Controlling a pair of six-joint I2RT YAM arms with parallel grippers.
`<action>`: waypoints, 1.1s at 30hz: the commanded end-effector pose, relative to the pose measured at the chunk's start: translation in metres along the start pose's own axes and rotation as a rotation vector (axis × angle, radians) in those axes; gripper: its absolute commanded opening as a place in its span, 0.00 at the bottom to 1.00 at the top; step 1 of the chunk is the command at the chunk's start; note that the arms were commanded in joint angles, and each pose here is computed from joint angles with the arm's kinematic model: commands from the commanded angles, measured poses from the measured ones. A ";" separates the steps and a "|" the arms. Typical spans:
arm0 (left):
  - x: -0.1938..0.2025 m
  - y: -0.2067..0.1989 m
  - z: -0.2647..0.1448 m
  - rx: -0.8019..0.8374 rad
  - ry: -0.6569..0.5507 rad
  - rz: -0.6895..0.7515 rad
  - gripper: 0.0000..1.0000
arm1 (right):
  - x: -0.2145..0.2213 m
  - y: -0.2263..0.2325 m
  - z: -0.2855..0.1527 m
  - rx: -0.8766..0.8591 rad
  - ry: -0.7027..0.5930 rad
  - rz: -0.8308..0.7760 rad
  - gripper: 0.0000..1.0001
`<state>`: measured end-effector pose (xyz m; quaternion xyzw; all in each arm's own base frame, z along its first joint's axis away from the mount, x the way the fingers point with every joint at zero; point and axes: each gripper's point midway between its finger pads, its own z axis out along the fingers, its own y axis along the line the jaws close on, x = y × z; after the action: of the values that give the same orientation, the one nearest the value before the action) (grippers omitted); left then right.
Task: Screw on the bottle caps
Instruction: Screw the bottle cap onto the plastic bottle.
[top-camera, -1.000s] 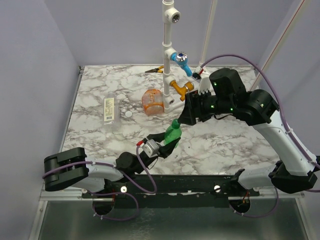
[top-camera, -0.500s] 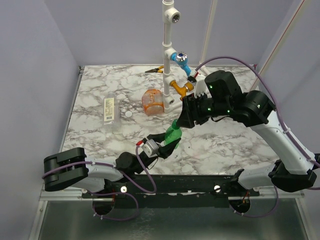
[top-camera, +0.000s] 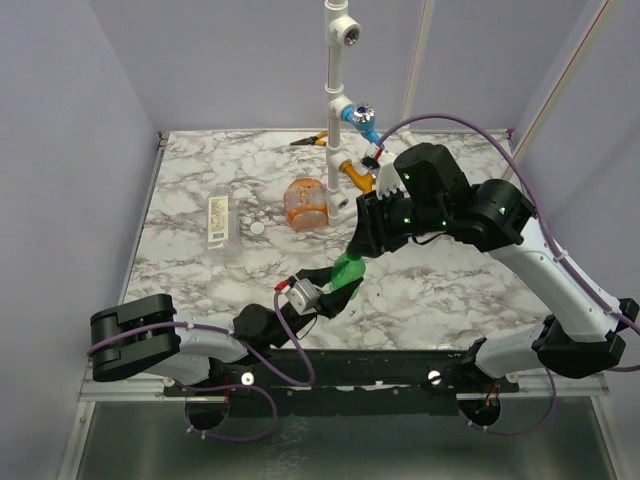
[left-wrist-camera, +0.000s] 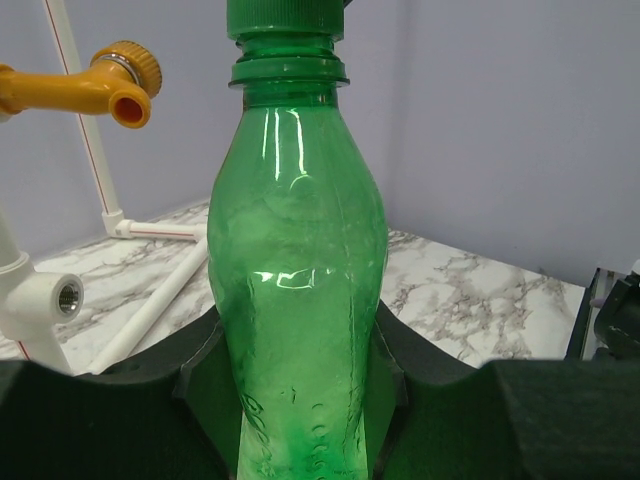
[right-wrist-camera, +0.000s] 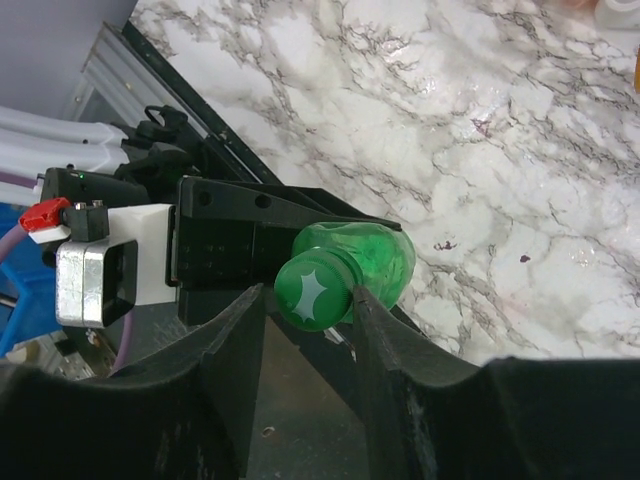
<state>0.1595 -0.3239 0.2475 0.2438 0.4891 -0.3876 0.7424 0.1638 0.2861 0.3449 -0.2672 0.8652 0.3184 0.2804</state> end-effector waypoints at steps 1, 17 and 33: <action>-0.009 -0.004 0.005 0.019 -0.041 -0.029 0.00 | -0.001 0.000 -0.003 0.024 0.001 -0.019 0.42; -0.027 -0.003 0.010 0.011 -0.092 -0.023 0.00 | 0.011 -0.011 0.001 0.080 0.015 0.033 0.38; -0.028 -0.003 0.016 0.004 -0.080 -0.015 0.00 | 0.007 -0.014 0.000 0.097 -0.056 0.116 0.35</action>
<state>0.1605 -0.3279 0.2459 0.2506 0.4929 -0.3832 0.7398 0.1676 0.2774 0.3389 -0.2125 0.8796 0.3055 0.2965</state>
